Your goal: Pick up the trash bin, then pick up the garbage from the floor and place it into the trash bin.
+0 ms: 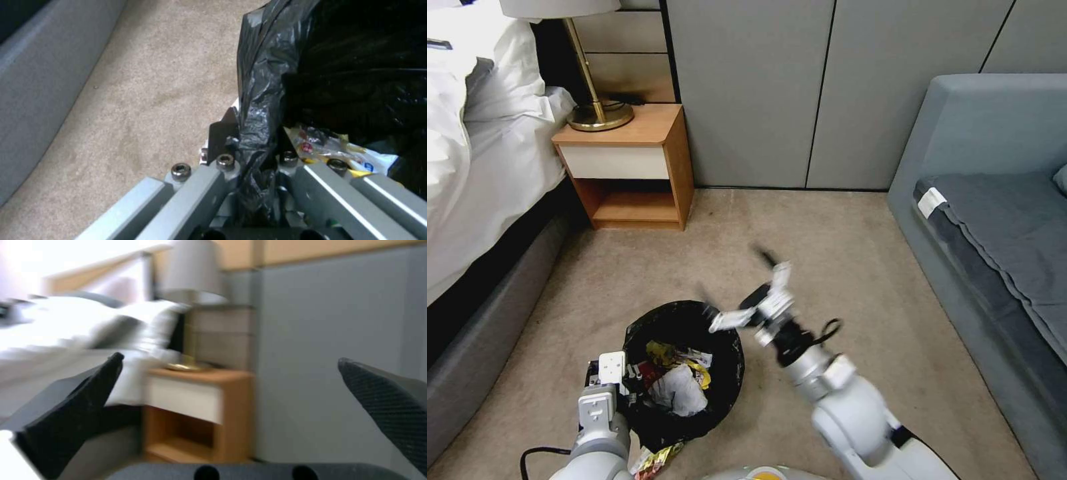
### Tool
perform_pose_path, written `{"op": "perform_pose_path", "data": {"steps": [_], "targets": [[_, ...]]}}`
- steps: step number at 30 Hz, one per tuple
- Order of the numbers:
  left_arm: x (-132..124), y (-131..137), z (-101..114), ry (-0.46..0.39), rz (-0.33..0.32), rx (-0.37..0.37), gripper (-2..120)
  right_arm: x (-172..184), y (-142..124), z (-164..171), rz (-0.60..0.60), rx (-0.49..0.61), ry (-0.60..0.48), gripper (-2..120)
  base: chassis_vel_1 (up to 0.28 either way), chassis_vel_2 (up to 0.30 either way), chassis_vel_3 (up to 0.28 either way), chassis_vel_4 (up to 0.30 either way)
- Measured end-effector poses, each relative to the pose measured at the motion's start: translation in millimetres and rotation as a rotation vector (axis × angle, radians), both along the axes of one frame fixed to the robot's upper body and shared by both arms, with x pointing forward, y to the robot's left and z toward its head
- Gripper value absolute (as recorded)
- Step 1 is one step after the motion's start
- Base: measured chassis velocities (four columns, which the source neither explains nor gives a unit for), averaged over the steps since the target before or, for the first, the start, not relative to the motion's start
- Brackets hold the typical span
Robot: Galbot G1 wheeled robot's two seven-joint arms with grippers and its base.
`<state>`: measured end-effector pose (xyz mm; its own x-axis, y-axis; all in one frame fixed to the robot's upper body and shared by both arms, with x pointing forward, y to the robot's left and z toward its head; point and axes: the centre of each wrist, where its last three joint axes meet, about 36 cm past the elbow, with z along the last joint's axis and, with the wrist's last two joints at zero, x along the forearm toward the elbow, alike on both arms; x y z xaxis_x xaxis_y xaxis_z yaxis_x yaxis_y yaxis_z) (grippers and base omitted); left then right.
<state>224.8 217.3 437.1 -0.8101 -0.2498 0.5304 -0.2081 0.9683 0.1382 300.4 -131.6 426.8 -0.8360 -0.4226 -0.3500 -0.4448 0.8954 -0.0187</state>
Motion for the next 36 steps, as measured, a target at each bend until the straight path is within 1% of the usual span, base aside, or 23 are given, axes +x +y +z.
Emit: {"op": "perform_pose_path", "data": {"steps": [1, 2, 3, 4, 5, 6, 7, 9, 17, 26, 32, 36], "targets": [[0.0, 0.0, 0.0, 0.000, 0.000, 0.000, 0, 0.0, 0.0, 0.0, 0.000, 0.000, 0.000, 109, 0.000, 0.000, 0.000, 0.000], [0.3, 0.3, 0.2, -0.001, 0.001, -0.002, 0, -4.0, -3.7, -3.4, -0.034, 0.001, 0.019, 107, 0.000, 0.000, 0.000, 0.000], [0.6, 0.5, 0.3, -0.004, 0.001, -0.006, 0, -9.9, -6.4, -8.1, -0.065, 0.006, 0.046, 105, 0.000, 0.000, 0.000, 0.000], [1.7, 1.0, 0.6, -0.012, 0.000, -0.013, 0, -21.3, -8.6, -17.3, -0.107, 0.021, 0.102, 102, 0.000, 0.000, 0.000, 0.000], [2.3, 1.3, 0.5, -0.015, 0.000, -0.016, 0, -25.8, -8.9, -22.2, -0.122, 0.026, 0.125, 101, 0.000, 0.000, 0.000, 0.000], [2.3, 1.3, 0.5, -0.015, 0.000, -0.016, 0, -25.8, -8.9, -22.2, -0.122, 0.026, 0.125, 101, 0.000, 0.000, 0.000, 0.000], [3.2, 1.9, 0.6, -0.020, -0.001, -0.020, 0, -32.3, -8.9, -31.0, -0.141, 0.033, 0.155, 100, 0.000, 0.000, 0.000, 0.000], [3.8, 2.6, 0.9, -0.021, -0.001, -0.025, 0, -37.3, -8.7, -40.8, -0.155, 0.034, 0.174, 100, 0.000, 0.000, 0.000, 0.000], [2.0, 3.2, 4.7, -0.026, -0.001, -0.032, 0, -34.6, -6.2, -54.9, -0.167, 0.024, 0.187, 100, 0.000, 0.000, 0.000, 0.000], [1.0, 4.6, 7.6, -0.027, -0.001, -0.028, 0, -31.6, -8.5, -58.3, -0.169, 0.013, 0.185, 100, 0.012, 0.013, 0.015, 0.017], [1.1, 3.8, 7.5, -0.024, -0.001, -0.028, 0, -30.3, -12.7, -63.0, -0.172, -0.001, 0.185, 100, 0.062, 0.070, 0.061, 0.069], [0.7, 3.4, 7.5, -0.022, 0.000, -0.028, 0, -30.8, -10.2, -60.9, -0.164, 0.012, 0.201, 100, 0.067, 0.087, 0.092, 0.082]]}}
